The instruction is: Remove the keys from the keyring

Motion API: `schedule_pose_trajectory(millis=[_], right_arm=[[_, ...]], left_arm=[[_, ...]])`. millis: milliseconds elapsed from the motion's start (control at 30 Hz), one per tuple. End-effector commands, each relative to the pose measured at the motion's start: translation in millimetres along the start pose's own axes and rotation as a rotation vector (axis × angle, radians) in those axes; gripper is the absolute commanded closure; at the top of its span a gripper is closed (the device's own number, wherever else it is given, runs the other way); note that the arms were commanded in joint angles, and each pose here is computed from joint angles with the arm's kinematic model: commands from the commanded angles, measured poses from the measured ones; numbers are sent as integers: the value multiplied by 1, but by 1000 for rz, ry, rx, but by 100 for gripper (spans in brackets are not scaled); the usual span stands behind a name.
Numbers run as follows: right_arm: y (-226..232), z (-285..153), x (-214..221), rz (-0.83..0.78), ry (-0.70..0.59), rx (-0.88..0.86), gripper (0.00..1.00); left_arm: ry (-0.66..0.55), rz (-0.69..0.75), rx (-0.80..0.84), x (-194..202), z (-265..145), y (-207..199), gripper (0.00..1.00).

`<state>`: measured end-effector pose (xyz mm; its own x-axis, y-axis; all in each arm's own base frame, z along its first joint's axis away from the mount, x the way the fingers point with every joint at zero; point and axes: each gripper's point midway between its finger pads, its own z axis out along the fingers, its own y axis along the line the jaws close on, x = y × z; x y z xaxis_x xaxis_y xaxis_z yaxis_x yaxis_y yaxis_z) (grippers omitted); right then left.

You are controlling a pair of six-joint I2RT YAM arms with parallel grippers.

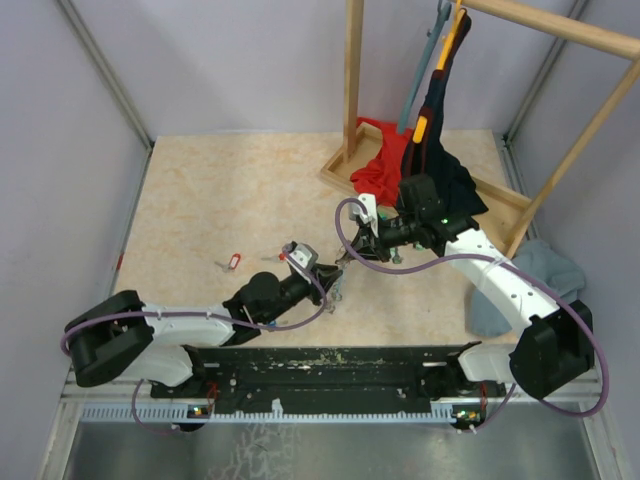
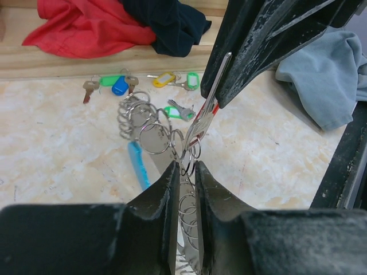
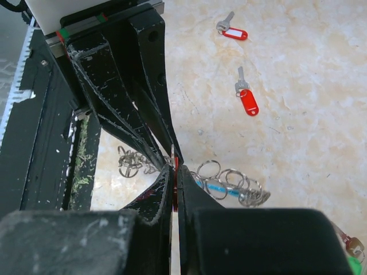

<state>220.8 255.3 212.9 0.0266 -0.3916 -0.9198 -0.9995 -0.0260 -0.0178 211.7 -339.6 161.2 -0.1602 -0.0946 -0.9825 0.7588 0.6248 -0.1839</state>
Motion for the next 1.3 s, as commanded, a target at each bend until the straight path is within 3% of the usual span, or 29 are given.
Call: schedule_pose_trajectory(millis=[0, 467, 1267], right_arm=[[-4, -6, -29, -77, -76, 1, 100], [-3, -7, -32, -80, -79, -3, 100], [-3, -10, -36, -91, -77, 10, 100]], left_arm=[[-95, 45, 43, -21, 0, -7, 79], [-100, 73, 63, -21, 2, -10, 82], [-53, 41, 36, -13, 5, -7, 76]])
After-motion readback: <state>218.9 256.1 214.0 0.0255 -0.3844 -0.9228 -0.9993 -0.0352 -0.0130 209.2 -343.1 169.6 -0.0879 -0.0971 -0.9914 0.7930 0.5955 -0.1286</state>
